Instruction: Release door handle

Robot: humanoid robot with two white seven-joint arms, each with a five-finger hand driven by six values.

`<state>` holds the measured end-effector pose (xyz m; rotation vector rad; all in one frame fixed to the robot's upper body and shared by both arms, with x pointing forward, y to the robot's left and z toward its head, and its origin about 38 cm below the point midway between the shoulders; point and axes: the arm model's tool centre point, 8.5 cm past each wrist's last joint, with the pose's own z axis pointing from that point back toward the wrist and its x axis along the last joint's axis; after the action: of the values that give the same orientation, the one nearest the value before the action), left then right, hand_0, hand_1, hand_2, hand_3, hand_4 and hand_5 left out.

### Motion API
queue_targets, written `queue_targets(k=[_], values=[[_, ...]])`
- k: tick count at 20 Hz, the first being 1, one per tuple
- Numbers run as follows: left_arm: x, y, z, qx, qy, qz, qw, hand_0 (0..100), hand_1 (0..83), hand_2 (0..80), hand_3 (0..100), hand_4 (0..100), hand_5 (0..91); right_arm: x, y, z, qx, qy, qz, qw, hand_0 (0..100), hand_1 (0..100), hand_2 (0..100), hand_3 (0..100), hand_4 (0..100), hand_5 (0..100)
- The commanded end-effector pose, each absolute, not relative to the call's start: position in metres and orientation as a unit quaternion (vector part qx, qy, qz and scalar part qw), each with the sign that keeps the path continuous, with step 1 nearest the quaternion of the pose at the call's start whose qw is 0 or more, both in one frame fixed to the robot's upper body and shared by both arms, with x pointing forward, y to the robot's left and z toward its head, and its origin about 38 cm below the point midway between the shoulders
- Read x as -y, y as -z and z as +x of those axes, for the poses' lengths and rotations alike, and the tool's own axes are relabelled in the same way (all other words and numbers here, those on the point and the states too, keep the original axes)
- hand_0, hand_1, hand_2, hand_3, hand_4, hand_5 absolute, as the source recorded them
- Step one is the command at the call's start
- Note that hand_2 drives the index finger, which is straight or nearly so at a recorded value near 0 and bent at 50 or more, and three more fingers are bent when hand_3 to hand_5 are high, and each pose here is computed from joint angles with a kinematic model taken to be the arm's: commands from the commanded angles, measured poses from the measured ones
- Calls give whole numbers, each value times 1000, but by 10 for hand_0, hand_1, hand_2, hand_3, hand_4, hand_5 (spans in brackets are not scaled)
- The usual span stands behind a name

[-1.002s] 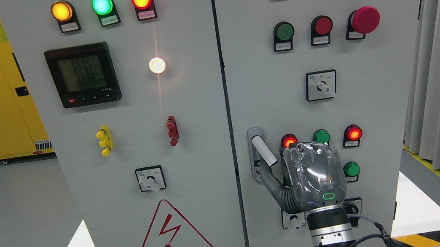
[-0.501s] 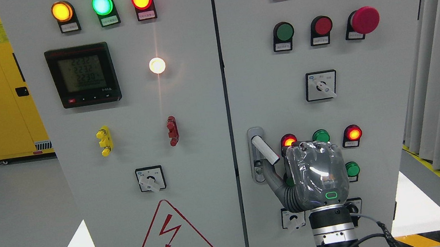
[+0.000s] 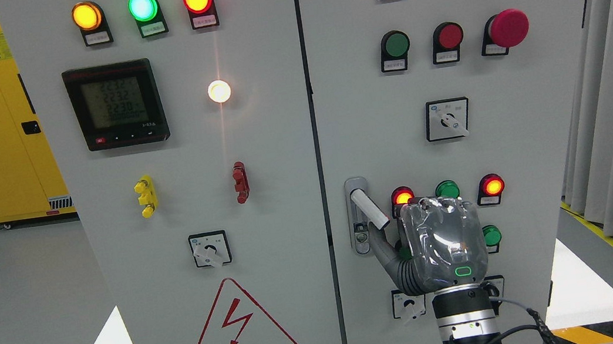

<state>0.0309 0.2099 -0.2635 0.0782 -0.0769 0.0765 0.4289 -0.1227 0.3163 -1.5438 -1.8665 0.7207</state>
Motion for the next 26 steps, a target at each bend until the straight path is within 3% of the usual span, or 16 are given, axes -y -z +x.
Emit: queue_targets(k=[1,26], values=[[-209,264,35,44,-39,38,998,120,556,0,0,0,0,125,-317,429,704,-270,-583,304,561,439,971,1000,1000,995],[-209,264,35,44,-39,38,998,120,556,0,0,0,0,133,-322,430,703,-261,-587,305,577,402,969,1000,1000,995]])
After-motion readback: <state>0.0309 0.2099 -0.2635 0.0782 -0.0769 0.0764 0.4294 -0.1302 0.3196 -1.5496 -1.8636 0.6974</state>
